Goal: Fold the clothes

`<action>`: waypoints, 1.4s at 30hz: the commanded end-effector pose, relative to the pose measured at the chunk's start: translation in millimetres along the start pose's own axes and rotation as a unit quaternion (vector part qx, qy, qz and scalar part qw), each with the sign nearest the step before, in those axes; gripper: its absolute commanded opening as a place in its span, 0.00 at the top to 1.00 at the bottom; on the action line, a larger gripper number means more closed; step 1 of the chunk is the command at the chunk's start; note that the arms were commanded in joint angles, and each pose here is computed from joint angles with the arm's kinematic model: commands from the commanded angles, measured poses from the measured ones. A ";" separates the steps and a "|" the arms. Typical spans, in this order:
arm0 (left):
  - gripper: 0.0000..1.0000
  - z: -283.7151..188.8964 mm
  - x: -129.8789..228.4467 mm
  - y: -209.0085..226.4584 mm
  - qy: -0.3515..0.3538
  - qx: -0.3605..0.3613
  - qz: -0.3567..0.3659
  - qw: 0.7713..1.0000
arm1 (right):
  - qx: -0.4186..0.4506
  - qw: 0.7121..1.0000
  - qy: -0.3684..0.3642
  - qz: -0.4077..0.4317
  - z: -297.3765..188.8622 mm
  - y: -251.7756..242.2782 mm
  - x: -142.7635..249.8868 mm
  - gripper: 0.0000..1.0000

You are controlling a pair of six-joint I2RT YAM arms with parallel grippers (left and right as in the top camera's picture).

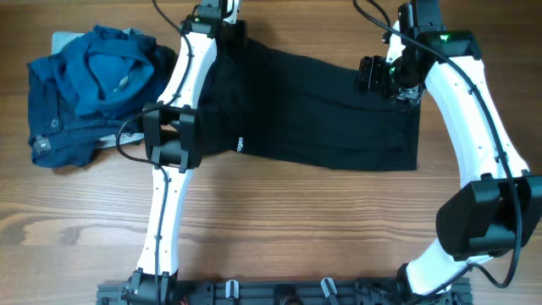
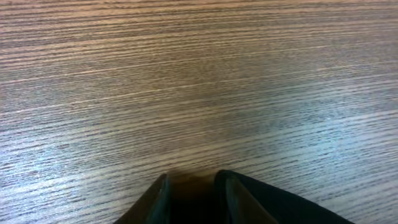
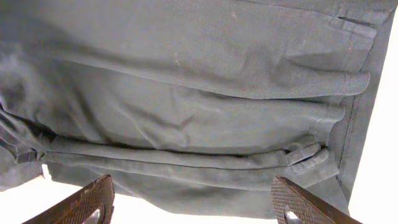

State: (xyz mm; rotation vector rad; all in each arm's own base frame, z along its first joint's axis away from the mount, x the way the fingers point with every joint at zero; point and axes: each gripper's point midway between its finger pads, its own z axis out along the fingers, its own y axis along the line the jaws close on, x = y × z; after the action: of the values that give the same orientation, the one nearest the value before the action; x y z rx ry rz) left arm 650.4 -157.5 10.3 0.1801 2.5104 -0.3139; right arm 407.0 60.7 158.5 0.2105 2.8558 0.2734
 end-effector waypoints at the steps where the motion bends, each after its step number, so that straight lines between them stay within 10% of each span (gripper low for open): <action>1: 0.96 13.4 16.3 6.5 0.020 -0.010 0.000 1.000 | -0.011 1.000 -0.009 0.000 -8.3 6.0 -2.8 0.19; 12: 0.96 -144.1 -89.6 -15.7 -0.097 -0.039 0.012 0.994 | -0.012 1.000 -0.017 -0.014 -8.4 6.8 -6.4 0.18; 27: 0.96 -193.2 62.9 -38.1 0.220 -0.060 0.009 0.974 | 0.046 0.993 -0.102 0.022 23.6 -34.3 -67.5 0.12; 42: 0.96 -198.6 67.4 -17.3 0.220 -0.136 -0.059 0.964 | 0.037 0.991 -0.065 0.112 160.4 -98.6 -84.0 0.30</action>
State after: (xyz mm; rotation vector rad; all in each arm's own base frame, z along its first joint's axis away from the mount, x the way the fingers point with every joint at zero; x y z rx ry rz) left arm 480.9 -121.6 124.5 0.0192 3.0026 0.0287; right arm 514.9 -26.2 18.8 0.5018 2.7167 0.1595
